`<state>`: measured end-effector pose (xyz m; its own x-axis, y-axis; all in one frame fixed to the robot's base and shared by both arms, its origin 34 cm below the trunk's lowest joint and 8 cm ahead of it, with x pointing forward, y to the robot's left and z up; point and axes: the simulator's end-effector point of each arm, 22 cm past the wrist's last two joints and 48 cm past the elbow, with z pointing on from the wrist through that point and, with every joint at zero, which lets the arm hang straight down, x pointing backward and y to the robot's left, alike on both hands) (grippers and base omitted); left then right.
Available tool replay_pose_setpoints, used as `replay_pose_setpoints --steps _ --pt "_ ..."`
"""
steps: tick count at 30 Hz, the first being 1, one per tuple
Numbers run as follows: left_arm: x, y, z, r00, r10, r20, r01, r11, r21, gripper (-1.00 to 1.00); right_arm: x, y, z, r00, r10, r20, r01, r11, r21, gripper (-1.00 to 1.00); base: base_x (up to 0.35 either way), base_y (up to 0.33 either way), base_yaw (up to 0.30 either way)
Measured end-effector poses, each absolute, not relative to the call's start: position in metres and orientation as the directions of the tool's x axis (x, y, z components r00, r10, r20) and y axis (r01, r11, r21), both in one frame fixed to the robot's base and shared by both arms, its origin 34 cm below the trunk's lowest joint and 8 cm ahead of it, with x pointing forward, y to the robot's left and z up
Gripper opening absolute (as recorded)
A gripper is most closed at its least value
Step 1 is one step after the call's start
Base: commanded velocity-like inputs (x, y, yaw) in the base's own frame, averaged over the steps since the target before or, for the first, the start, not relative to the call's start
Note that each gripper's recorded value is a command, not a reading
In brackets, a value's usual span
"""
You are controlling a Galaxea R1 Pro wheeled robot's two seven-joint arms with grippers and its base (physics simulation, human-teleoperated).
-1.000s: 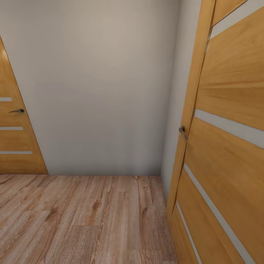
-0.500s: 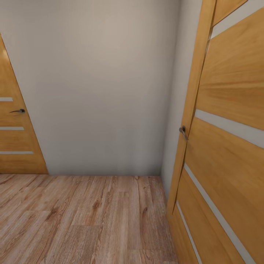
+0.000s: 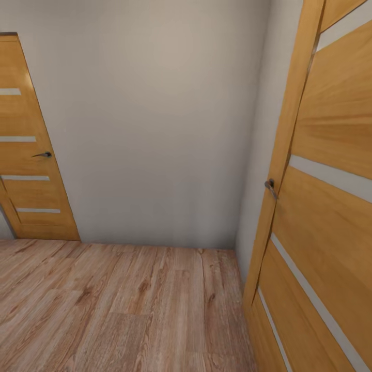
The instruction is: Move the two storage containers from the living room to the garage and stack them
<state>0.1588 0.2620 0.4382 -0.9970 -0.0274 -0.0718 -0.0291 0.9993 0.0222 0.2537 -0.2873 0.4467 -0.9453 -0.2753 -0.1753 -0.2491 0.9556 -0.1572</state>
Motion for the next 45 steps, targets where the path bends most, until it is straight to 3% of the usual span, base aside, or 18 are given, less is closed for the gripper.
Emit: replay_pose_setpoints --steps 45 --pt "0.1577 0.263 0.4383 -0.997 -0.03 -0.068 -0.032 0.999 0.023 1.0 0.2538 -0.2845 0.4467 -0.944 -0.279 -0.177 -0.253 0.955 -0.154 1.0 0.31 0.0 0.019"
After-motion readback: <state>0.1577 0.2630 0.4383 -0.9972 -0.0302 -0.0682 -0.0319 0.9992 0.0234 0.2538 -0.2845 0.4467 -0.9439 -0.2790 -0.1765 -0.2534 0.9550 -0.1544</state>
